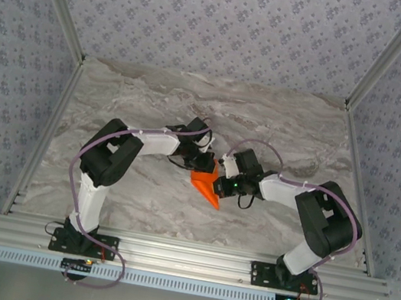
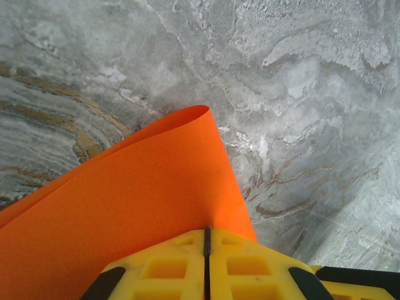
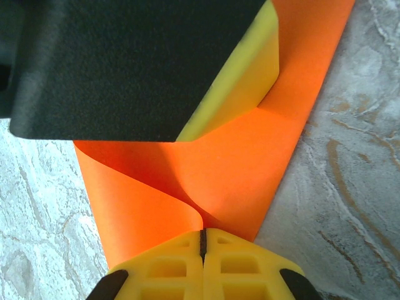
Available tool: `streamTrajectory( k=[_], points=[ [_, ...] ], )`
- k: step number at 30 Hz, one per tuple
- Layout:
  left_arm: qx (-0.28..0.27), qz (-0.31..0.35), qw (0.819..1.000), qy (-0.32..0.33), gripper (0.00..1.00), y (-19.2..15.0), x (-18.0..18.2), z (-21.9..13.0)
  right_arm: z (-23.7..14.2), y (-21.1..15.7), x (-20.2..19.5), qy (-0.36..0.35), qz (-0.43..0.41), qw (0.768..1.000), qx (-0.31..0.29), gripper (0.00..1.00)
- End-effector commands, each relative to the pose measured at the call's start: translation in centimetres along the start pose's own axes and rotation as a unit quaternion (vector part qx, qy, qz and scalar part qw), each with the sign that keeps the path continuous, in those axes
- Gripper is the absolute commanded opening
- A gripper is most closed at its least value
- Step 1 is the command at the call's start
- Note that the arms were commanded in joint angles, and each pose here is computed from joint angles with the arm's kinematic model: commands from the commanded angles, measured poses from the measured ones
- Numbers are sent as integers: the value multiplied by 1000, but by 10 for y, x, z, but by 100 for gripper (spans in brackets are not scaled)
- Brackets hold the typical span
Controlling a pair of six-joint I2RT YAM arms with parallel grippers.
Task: Fold a paper plane with a square sheet of paper (fold left side to right side)
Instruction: Third fold the triangle at the center of the table.
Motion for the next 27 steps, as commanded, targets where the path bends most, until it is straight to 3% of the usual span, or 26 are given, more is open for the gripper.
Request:
streamTrajectory(
  k=[1, 27],
  points=[
    [33, -4, 999, 32, 7, -21, 16, 14, -1, -6, -7, -26, 5, 1000, 14, 0],
    [32, -4, 999, 33, 6, -21, 16, 14, -4, 11, 2, -21, -7, 1000, 6, 0]
  ],
)
Point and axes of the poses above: each hand's point on the last joint's axis, 136 mm out from that joint toward the fingers, its own z axis out along the fingers, its own x axis along the line the jaws close on, y = z × x, the point moved 1 cm from there along -z, back along the fingers, and after that the axes turned 4 degrees about z, right-handed, at the moved point
